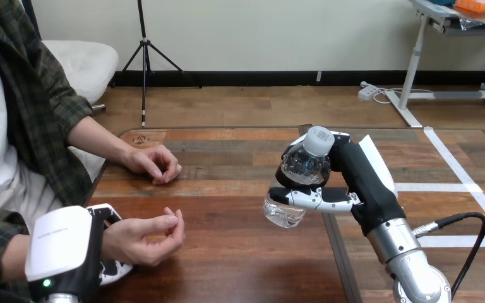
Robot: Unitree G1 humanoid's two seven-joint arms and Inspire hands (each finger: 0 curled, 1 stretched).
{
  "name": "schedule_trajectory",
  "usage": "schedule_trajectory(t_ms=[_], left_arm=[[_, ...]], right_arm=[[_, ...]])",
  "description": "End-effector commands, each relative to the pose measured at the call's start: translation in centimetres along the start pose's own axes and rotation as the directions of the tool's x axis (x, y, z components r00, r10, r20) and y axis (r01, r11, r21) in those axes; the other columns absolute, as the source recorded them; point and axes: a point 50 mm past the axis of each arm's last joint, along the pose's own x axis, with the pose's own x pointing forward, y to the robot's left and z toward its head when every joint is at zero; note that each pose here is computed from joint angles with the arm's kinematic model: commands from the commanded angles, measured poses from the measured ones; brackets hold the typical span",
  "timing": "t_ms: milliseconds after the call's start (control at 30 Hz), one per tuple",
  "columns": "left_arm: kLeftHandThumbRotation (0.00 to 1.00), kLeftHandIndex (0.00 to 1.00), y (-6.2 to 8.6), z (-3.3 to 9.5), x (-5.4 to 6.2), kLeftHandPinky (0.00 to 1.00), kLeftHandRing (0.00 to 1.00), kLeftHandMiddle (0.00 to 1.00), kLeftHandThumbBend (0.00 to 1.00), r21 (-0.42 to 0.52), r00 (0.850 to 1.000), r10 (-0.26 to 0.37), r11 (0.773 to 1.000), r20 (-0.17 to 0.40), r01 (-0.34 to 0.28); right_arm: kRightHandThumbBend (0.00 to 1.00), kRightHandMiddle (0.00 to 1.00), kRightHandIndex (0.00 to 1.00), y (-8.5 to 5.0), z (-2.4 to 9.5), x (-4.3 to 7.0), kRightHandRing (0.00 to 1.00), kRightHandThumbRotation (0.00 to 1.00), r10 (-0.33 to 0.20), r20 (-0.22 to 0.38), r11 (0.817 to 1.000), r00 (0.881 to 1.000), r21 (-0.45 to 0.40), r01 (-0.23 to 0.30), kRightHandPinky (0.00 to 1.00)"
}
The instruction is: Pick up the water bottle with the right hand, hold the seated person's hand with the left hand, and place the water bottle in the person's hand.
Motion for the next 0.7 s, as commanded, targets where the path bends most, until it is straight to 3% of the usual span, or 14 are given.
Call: schedule_trajectory(t_ms=[0, 667], left_arm=[[0.0, 0.46, -1.7, 2.3, -0.6, 0.32, 0.38, 0.43, 0.77, -0.099, 0.997, -0.016, 0.995, 0.077, 0.024], [0.0, 0.45, -1.7, 4.9, -0.6, 0.29, 0.35, 0.41, 0.75, -0.259, 0.978, 0.11, 0.964, 0.177, -0.062]], right_arm=[[0.72, 0.45, 0.46, -1.3, 3.2, 2.8, 0.4, 0.0, -0.049, 0.161, 0.999, 0.986, -0.003, 0.05, 0.35], [0.73, 0.44, 0.46, -1.2, 3.3, 2.9, 0.4, 0.0, -0.052, 0.163, 0.999, 0.985, 0.002, 0.052, 0.35]])
